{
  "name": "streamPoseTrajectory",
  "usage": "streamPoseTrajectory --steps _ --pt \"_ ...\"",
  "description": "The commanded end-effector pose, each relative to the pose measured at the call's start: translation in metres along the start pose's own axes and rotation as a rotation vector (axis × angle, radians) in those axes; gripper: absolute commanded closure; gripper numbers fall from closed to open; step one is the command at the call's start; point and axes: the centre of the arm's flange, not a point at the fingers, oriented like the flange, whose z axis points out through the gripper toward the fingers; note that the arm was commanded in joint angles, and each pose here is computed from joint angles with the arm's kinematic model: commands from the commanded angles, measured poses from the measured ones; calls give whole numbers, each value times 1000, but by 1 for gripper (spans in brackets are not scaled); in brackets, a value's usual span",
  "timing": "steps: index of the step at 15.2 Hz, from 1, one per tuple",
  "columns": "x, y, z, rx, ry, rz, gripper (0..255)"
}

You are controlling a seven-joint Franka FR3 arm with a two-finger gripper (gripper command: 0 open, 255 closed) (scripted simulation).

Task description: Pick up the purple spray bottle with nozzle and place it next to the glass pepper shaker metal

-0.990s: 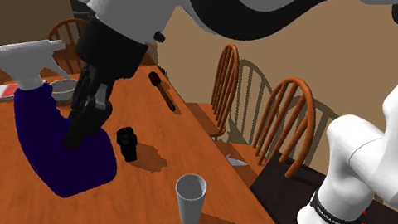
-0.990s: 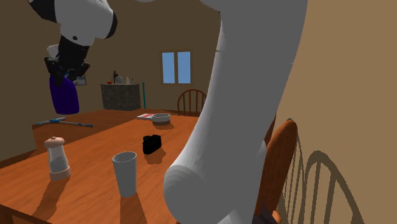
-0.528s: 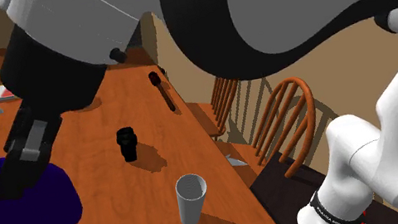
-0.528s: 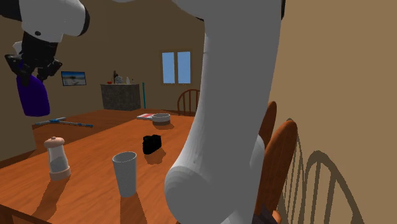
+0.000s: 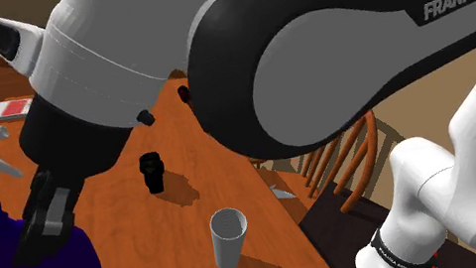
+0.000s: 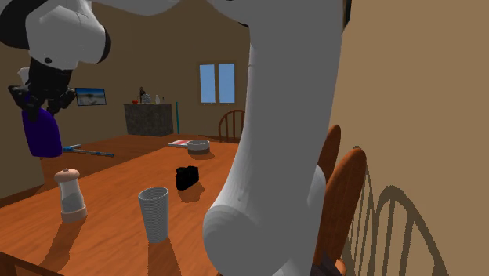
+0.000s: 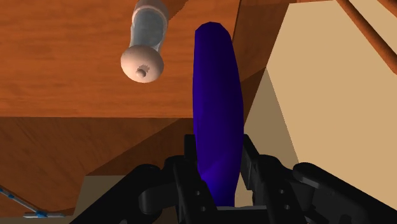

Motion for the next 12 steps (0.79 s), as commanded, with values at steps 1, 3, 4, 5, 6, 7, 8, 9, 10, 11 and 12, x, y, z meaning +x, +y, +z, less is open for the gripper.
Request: streamPoseTrajectory --steps 1,3,4,5,6,7,8,9,10,11,12 --pt "-6 -1 9 0 1 0 255" --pt "-12 0 18 0 1 0 255" --pt "-15 0 23 0 1 0 255" --pt "-17 0 27 0 1 0 255" --pt "-20 0 31 0 1 0 255" --pt "-23 0 36 0 1 0 255" --pt "-26 0 40 0 1 0 255" --pt "-29 0 45 0 1 0 255" --pt "-32 0 49 0 1 0 255" --pt "-34 0 54 0 1 0 255" --pt "-37 0 58 0 1 0 255"
